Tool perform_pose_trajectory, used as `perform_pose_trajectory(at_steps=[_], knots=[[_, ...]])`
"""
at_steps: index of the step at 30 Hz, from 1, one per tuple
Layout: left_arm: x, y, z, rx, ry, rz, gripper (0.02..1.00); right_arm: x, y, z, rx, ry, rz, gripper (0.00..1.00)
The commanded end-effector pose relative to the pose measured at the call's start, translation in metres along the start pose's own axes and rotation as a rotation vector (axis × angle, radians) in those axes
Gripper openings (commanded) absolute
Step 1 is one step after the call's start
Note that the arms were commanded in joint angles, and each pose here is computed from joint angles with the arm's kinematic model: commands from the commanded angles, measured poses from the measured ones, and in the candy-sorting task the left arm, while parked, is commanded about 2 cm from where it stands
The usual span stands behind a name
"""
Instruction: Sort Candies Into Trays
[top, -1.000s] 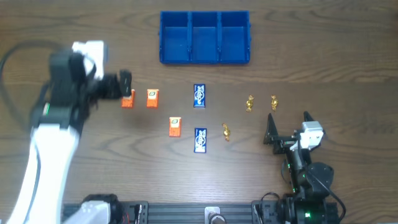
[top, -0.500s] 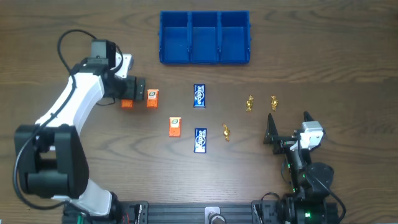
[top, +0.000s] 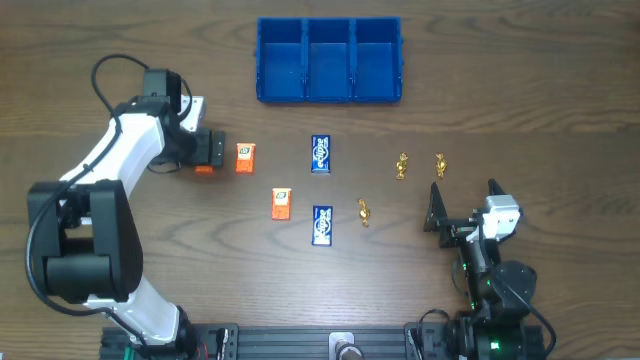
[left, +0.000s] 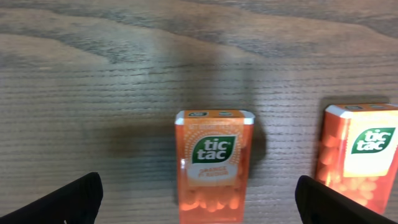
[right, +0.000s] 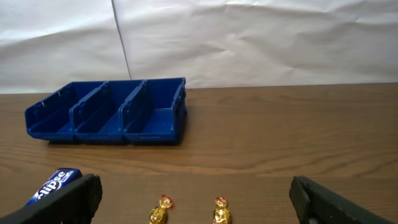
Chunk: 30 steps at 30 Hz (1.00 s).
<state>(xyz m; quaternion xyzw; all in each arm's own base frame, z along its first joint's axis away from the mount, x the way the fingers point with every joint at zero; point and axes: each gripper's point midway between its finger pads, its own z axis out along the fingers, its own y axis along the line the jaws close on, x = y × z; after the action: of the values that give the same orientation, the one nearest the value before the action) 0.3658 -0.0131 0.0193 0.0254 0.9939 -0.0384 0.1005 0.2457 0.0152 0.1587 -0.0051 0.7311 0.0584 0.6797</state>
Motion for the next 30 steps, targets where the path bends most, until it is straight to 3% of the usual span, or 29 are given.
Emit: perform_pose_trajectory(at_steps=[1, 21, 30], knots=[[0.0, 0.003, 0.005, -0.014, 0.01, 0.013, 0.996, 0.0, 0.001, 0.0, -0.006, 0.002, 0.002, 0.998], [0.001, -0.006, 0.024, -0.024, 0.035, 0.049, 0.93, 0.0, 0.001, 0.0, -0.006, 0.002, 0.002, 0.998], [0.002, -0.006, 0.024, -0.025, 0.038, 0.043, 0.667, 0.0, 0.001, 0.0, -0.006, 0.002, 0.002, 0.998]])
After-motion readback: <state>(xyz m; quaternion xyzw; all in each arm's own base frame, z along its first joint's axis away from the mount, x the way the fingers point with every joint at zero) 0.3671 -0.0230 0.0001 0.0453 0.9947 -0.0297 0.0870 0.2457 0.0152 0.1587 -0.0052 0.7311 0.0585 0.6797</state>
